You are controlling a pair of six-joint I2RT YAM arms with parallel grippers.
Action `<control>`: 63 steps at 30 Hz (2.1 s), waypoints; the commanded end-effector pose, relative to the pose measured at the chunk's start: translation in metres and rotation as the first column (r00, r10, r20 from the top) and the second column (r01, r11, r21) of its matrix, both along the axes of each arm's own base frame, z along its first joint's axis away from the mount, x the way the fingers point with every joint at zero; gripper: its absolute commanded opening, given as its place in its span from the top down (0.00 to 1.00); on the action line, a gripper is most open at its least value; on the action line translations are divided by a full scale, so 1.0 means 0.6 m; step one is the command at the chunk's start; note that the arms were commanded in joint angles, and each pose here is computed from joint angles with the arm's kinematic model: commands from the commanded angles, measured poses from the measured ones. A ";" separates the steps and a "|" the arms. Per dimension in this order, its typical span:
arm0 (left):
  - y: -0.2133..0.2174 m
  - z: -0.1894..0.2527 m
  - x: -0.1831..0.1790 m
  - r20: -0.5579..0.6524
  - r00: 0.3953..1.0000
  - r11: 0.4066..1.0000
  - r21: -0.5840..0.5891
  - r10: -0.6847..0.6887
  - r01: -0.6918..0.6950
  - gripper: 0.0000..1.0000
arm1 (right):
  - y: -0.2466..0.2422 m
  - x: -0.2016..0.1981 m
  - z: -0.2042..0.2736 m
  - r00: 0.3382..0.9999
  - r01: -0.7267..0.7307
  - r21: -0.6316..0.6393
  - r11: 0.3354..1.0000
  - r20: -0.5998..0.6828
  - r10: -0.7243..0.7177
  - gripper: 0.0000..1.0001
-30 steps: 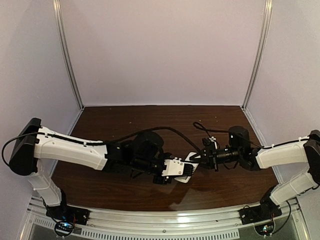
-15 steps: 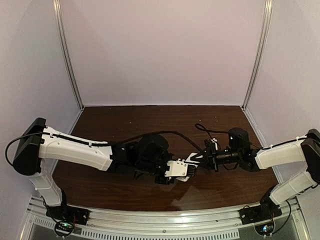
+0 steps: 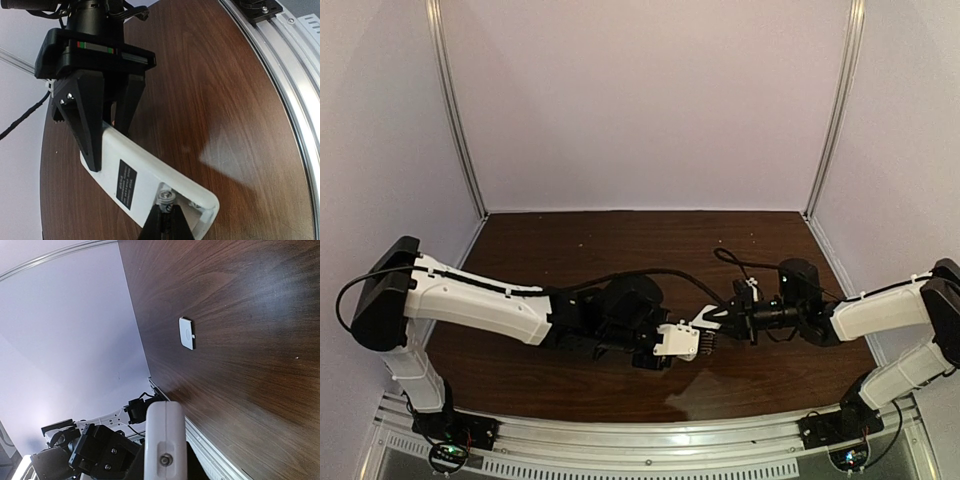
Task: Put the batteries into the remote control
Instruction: Place the battery in the battery compartment.
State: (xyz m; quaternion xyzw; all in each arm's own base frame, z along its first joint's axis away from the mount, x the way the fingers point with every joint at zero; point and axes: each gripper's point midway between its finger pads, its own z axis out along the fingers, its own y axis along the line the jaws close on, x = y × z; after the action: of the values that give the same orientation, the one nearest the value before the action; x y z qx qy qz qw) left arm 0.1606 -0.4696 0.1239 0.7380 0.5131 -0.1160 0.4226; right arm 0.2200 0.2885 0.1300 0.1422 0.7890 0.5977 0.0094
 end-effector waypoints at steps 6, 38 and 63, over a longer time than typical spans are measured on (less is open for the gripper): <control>0.101 -0.148 0.061 0.089 0.983 0.927 0.329 0.158 -0.179 1.00 | 0.031 -0.088 0.152 0.939 -0.328 0.249 0.911 0.193 0.285 1.00; 0.075 -0.113 0.059 0.050 0.986 0.951 0.260 0.159 -0.167 0.89 | 0.031 -0.091 0.155 0.930 -0.343 0.242 0.907 0.220 0.293 1.00; 0.031 -0.019 0.040 0.022 0.996 0.993 0.079 0.091 -0.093 0.76 | 0.039 -0.080 0.137 0.933 -0.338 0.224 0.914 0.205 0.295 1.00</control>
State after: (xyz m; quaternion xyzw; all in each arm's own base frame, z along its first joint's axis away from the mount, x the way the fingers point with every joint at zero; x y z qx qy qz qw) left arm 0.1654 -0.4657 0.1334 0.7356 0.5207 -0.0976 0.4222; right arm 0.2103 0.2904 0.1393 0.1222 0.7751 0.6198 -0.0123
